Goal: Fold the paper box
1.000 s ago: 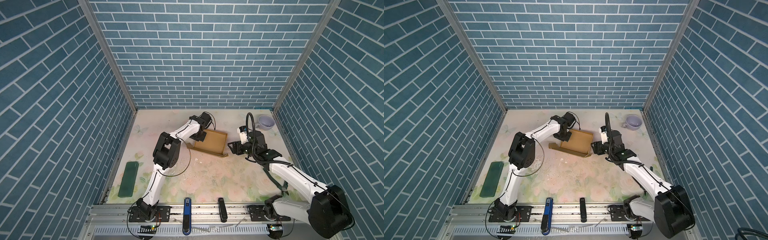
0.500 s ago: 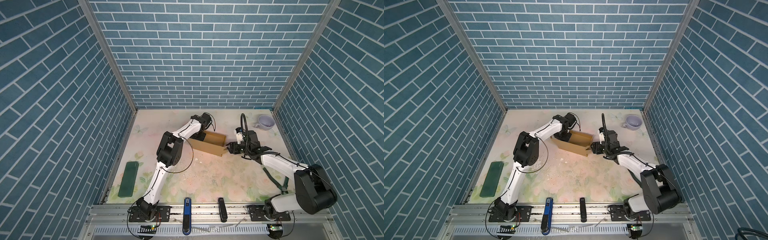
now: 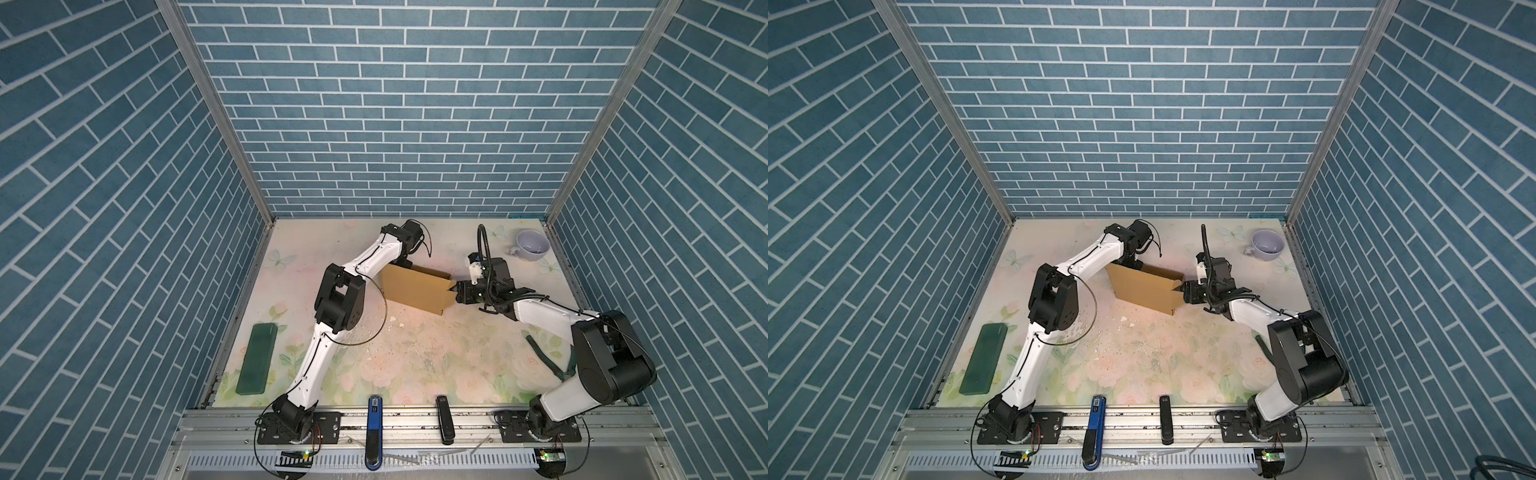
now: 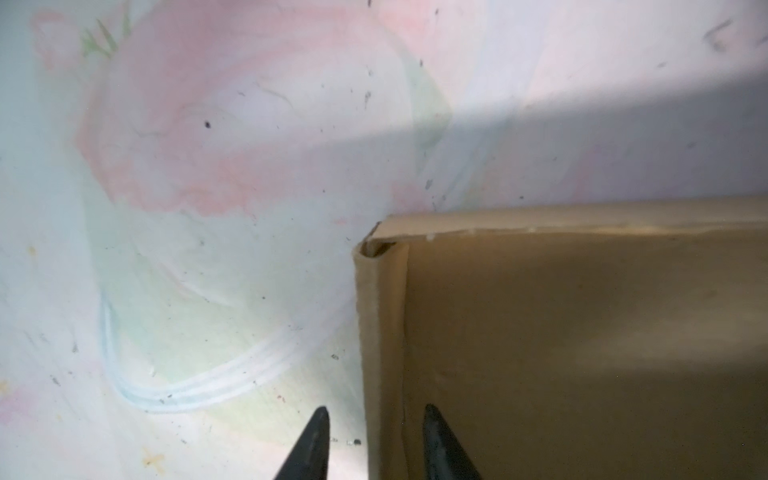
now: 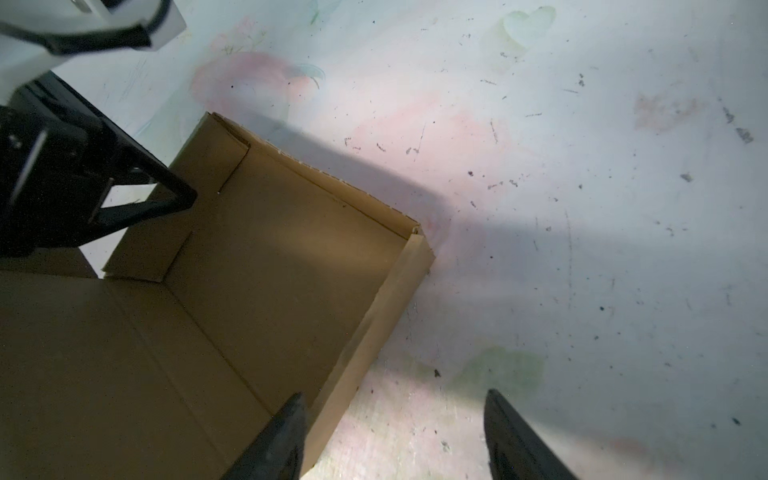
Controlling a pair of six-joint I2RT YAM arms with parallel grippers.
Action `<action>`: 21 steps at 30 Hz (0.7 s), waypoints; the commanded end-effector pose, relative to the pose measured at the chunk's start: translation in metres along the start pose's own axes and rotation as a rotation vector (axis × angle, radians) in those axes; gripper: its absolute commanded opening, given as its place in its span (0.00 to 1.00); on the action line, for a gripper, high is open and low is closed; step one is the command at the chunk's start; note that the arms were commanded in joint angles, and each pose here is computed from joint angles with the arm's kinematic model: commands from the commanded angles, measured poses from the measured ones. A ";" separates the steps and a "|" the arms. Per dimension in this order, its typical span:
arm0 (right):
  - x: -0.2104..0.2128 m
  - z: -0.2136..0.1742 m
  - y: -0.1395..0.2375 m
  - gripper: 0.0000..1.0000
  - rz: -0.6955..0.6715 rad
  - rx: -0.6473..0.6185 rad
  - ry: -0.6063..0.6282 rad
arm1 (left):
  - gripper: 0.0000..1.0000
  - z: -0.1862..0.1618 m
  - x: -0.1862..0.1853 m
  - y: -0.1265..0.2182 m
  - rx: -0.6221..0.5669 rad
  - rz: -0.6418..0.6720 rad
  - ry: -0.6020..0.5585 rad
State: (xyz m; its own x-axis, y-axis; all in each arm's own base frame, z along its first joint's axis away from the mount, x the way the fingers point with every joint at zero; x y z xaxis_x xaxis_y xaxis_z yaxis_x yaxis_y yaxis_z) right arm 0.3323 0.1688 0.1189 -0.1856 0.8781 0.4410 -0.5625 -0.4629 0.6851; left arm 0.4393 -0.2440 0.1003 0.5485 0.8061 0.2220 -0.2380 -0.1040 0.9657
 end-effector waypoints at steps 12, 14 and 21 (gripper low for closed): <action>0.007 0.029 0.030 0.67 -0.034 -0.095 -0.021 | 0.46 0.015 0.050 0.105 -0.207 0.027 0.084; 0.007 0.033 0.033 0.66 -0.055 -0.090 -0.024 | 0.46 0.015 0.060 0.126 -0.251 0.040 0.104; 0.015 0.052 0.044 0.65 -0.070 -0.084 -0.014 | 0.43 -0.002 0.081 0.198 -0.384 0.064 0.184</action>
State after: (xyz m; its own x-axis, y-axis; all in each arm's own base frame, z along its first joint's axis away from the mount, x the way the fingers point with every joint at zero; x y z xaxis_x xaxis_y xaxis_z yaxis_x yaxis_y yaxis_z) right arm 0.3432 0.1588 0.1688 -0.1537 0.8994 0.4091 -0.6272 -0.4087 0.6630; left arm 0.4504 -0.2095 0.2774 0.4102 0.8846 0.2217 -0.5343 0.0361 0.8445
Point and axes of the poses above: each gripper's point midway between its finger pads, its own y axis back along the fingers, its own x axis along the line the jaws close on, z = x × y, the point moved 5 cm from there along y, back along the fingers, and after that the axes turned 12 degrees about -y, right-handed, at the moved point
